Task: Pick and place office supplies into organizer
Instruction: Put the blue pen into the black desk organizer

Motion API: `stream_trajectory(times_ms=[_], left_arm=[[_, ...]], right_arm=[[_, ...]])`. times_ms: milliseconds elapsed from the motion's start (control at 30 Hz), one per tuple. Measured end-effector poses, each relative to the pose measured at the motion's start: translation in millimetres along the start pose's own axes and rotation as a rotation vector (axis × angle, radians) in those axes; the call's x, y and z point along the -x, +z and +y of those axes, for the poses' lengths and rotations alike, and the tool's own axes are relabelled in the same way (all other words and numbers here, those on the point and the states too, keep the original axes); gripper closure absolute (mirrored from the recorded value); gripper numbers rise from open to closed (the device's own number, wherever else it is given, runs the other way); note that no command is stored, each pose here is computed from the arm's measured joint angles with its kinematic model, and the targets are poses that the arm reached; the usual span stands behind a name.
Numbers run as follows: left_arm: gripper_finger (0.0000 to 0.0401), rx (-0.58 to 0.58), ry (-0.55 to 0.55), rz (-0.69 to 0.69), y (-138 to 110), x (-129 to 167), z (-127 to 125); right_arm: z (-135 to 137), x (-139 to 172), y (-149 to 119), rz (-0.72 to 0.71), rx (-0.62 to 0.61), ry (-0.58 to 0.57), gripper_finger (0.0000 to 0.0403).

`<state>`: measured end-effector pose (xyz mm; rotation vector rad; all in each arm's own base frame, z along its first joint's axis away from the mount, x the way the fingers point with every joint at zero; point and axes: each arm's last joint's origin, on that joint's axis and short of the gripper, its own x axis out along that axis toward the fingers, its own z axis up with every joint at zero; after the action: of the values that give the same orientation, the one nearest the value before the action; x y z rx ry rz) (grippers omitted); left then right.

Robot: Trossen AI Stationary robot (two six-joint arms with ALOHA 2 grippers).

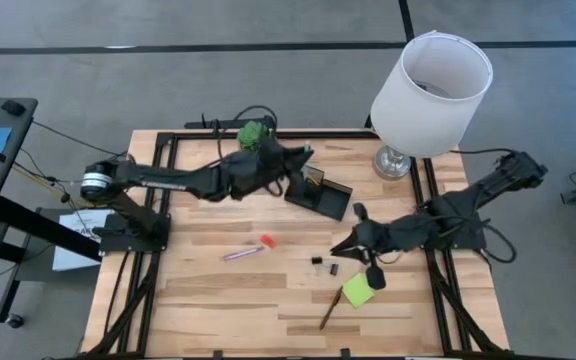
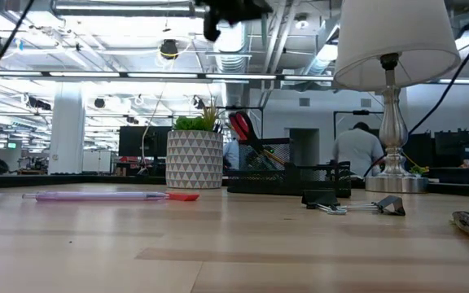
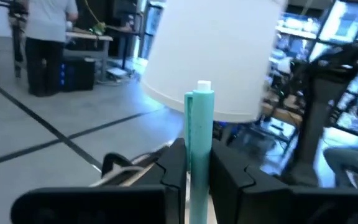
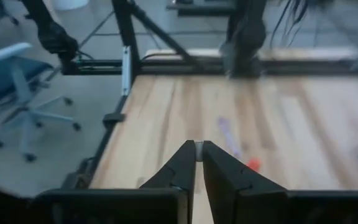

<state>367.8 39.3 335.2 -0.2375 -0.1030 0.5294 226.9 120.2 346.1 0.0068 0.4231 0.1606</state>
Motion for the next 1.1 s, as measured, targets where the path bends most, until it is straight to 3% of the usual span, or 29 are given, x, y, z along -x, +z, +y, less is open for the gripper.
stream_trajectory(times_ms=[233, 333, 467, 567, 700, 867, 967, 1100], left_arm=[[0.0373, 0.014, 0.035, -0.026, -40, -46, 35], [0.0373, 0.018, 0.054, -0.018, -67, -66, 53], [0.0373, 0.069, 0.013, -0.051, -86, -83, 72], [0.0373, 0.086, 0.015, 0.005, -95, -86, 78], [0.0373, -0.004, 0.079, 0.106, -104, -84, 80], [0.0373, -0.009, 0.036, 0.149, -108, -82, 74], [0.0373, -0.057, 0.096, 0.202, -116, -80, 72], [0.0340, -0.082, 0.124, 0.256, -122, -78, 73]], right_arm=[[-5, 14, 4, -0.041, 0.062, -0.092, 0.0386], [-15, 15, -1, 0.019, 0.052, -0.150, 0.0384], [-31, 20, -11, 0.125, -0.025, -0.232, 0.0384], [-42, 24, -15, 0.171, -0.082, -0.282, 0.0386], [-53, 30, -16, 0.189, -0.101, -0.321, 0.0385], [-63, 37, -15, 0.180, -0.126, -0.358, 0.0381], [-67, 39, -14, 0.176, -0.136, -0.373, 0.0383], [-69, 39, -15, 0.182, -0.138, -0.379, 0.0386]])
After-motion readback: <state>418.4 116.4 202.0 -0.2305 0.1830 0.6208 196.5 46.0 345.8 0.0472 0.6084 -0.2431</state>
